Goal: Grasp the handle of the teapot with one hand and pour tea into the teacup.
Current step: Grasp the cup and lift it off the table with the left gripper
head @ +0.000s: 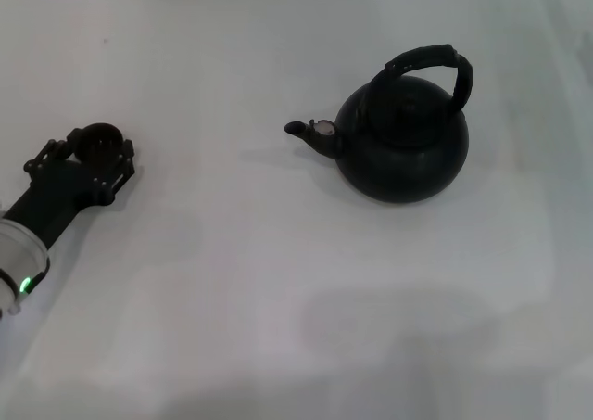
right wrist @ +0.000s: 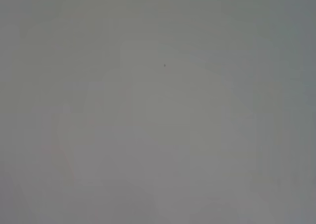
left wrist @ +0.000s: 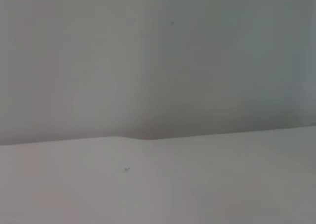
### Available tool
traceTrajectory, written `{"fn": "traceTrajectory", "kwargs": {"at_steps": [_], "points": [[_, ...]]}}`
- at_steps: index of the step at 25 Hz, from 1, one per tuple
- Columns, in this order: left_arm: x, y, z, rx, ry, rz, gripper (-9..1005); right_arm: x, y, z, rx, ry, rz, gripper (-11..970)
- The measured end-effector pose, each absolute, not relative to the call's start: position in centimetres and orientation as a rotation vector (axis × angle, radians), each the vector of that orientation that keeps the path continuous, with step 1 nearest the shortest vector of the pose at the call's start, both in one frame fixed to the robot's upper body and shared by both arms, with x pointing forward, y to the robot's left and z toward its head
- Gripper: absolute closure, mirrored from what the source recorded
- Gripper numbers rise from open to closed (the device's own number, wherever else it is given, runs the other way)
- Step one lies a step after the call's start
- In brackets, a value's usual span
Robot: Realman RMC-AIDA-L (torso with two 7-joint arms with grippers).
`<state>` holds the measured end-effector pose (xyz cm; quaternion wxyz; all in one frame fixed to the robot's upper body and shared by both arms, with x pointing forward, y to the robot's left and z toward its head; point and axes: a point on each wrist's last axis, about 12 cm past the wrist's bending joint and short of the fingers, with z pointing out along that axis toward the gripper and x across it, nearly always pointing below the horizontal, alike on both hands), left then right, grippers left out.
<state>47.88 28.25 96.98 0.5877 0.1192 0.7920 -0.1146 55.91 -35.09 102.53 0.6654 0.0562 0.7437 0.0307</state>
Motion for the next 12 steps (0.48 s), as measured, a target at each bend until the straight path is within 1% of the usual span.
{"fn": "traceTrajectory", "kwargs": {"at_steps": [5, 12], "points": [[48.1, 27.3, 97.3, 0.339, 1.814, -0.308, 294, 55.9, -35.0, 102.5, 0.127, 1.68, 0.071, 177], [48.7, 24.1, 97.9, 0.531, 1.765, -0.426, 295, 55.9, -35.0, 102.5, 0.123, 1.679, 0.072, 177]]}}
